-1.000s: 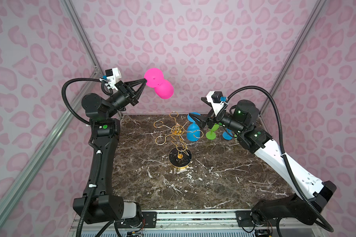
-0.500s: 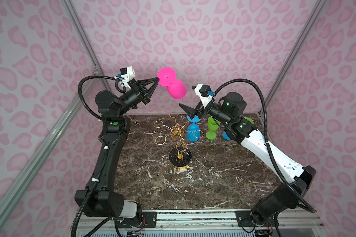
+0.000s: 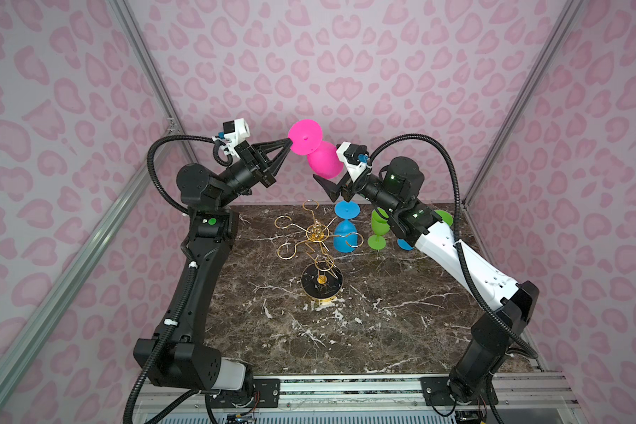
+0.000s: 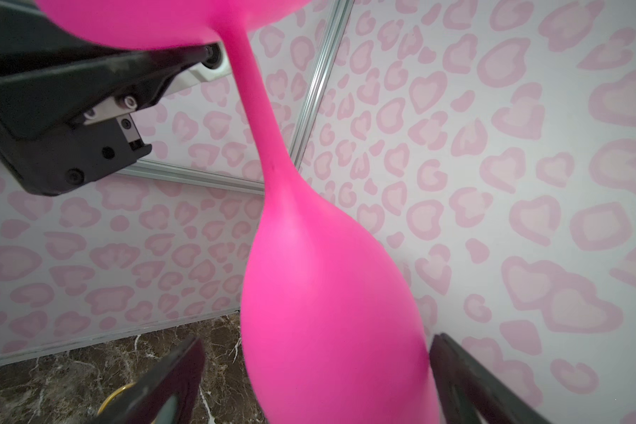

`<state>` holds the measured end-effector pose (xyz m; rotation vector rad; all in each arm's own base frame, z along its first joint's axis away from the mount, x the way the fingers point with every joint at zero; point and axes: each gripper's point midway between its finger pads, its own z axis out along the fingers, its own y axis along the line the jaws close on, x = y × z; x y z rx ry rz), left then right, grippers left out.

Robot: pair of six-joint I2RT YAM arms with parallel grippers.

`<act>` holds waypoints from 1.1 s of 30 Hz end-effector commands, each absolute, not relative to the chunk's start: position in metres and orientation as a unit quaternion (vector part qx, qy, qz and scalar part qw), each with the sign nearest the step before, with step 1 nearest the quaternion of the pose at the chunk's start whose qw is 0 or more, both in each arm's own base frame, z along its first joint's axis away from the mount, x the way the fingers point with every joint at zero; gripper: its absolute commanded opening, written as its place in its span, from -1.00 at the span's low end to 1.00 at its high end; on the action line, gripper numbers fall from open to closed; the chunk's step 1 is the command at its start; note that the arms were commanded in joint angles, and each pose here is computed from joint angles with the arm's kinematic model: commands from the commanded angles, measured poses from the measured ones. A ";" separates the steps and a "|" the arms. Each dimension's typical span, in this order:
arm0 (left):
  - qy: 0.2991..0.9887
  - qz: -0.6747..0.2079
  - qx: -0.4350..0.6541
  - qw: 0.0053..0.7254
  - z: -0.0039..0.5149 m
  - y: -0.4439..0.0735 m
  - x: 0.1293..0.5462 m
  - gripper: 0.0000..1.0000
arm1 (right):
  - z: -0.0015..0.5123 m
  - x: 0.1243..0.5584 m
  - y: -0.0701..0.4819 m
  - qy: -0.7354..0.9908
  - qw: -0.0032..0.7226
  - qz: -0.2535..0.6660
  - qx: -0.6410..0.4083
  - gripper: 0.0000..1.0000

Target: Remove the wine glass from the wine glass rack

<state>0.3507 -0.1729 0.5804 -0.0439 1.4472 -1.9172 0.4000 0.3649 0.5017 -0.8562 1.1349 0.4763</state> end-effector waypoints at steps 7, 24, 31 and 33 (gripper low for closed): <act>0.542 -0.762 0.002 0.356 0.589 -0.179 0.335 -0.92 | 0.506 0.407 0.367 0.507 0.742 0.213 -0.384 0.92; 0.535 -0.772 -0.003 0.345 0.589 -0.181 0.333 -0.92 | 0.503 0.403 0.364 0.513 0.737 0.211 -0.385 0.66; 0.539 -0.771 -0.008 0.340 0.583 -0.182 0.337 -0.92 | 0.506 0.394 0.361 0.516 0.737 0.207 -0.384 0.57; 0.539 -0.771 -0.010 0.338 0.582 -0.183 0.339 -0.91 | 0.508 0.393 0.358 0.522 0.737 0.209 -0.376 0.54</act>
